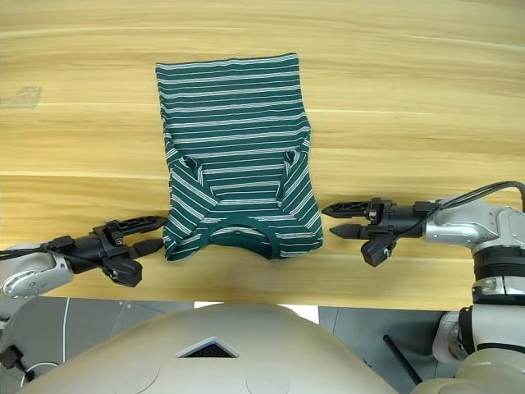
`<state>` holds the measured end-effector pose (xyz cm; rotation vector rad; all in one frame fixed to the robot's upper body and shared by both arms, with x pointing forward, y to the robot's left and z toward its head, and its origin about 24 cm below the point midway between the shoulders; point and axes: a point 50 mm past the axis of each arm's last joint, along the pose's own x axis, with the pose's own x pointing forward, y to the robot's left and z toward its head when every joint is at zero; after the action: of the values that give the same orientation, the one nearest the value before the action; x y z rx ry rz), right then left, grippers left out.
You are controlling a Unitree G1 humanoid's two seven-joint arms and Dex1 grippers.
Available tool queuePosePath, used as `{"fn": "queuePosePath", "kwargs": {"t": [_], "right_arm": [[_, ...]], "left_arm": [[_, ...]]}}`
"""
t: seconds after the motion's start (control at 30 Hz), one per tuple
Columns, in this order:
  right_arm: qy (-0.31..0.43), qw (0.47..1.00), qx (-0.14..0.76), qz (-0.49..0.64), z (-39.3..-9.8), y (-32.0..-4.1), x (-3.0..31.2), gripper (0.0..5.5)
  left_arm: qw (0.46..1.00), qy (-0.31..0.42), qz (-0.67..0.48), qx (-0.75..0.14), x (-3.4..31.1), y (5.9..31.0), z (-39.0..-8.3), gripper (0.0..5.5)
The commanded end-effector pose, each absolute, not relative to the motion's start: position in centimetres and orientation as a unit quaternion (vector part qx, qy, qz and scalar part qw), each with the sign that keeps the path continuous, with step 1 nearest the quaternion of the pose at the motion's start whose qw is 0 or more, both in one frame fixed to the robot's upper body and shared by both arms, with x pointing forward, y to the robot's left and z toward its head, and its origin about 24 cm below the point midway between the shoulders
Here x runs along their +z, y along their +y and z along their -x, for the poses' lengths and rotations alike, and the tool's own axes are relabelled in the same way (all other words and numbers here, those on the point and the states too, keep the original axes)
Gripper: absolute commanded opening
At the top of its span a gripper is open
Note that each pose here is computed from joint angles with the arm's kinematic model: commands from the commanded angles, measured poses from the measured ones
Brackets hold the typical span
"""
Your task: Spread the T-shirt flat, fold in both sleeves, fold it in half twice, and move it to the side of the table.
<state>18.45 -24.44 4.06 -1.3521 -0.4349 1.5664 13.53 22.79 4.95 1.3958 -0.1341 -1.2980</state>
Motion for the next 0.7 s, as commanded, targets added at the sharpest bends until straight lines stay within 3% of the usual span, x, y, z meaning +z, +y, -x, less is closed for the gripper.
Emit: {"fn": "queuePosePath", "kwargs": {"t": [0.03,0.4,0.47,0.7], "right_arm": [[-0.142,0.476,0.675,0.546,-17.6,-24.1,2.4,3.31],[-0.145,0.495,0.681,0.520,-17.5,-22.3,1.7,3.31],[-0.141,0.495,0.684,0.517,-17.3,-22.1,1.5,3.34],[-0.122,0.497,0.691,0.510,-17.1,-22.2,1.3,1.89]], "left_arm": [[0.551,-0.024,-0.590,-0.590,3.8,23.0,-12.7,3.12],[0.543,-0.018,-0.584,-0.603,3.4,22.7,-12.3,3.12],[0.541,-0.021,-0.586,-0.604,3.3,22.6,-12.4,2.72],[0.541,-0.021,-0.590,-0.599,3.2,22.4,-12.6,1.45]]}}
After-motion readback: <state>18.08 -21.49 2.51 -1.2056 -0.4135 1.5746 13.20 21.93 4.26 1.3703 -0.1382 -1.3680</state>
